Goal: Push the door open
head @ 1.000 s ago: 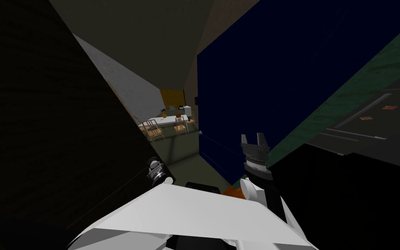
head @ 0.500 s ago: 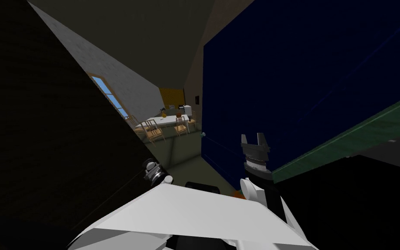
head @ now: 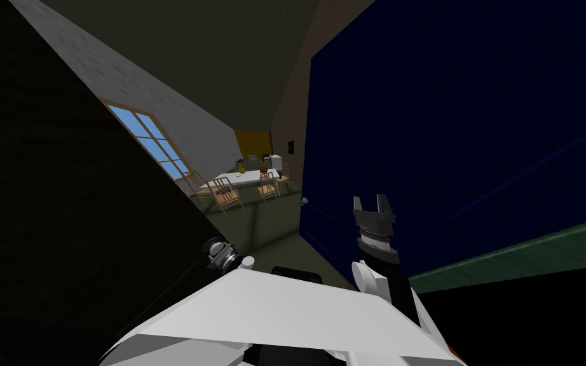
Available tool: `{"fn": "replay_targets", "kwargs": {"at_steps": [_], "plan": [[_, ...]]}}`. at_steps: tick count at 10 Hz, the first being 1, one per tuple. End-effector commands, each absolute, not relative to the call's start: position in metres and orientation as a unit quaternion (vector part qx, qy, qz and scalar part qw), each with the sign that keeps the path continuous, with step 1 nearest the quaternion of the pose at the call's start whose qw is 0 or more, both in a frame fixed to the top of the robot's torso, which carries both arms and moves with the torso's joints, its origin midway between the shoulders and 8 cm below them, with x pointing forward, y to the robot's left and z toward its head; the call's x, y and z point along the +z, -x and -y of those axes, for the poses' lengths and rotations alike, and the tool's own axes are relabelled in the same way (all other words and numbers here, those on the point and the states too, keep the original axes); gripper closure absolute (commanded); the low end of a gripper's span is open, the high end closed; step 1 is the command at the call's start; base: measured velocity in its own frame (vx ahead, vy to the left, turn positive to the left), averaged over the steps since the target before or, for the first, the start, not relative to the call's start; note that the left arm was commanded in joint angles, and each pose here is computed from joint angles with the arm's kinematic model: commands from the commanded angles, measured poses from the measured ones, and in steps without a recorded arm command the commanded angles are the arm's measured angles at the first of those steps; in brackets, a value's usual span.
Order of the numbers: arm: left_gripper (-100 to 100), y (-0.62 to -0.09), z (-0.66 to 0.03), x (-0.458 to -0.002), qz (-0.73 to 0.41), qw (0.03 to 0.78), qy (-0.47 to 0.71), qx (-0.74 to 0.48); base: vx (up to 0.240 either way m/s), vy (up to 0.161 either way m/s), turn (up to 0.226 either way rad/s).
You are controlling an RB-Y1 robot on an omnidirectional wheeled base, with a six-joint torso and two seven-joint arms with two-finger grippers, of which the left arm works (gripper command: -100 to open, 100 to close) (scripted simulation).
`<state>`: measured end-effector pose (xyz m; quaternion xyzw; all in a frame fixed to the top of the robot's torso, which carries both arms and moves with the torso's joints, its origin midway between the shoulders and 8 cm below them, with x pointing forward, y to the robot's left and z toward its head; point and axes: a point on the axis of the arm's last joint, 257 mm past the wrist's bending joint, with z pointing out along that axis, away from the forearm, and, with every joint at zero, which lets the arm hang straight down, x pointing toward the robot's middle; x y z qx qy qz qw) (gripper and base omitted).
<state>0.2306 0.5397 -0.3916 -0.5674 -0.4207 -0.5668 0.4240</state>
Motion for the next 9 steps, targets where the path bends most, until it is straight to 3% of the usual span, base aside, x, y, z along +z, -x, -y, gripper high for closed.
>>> {"fn": "replay_targets", "kwargs": {"at_steps": [1,6,9], "plan": [[100,-0.231,-0.54,-0.392,0.421,0.424,0.567,-0.567,0.066,0.096,0.002],[100,-0.2,-0.57,-0.378,0.44,0.464,0.534,-0.553,0.105,0.128,0.02],[100,-0.177,-0.576,-0.379,0.463,0.483,0.517,-0.534,0.14,0.193,0.033]]}}
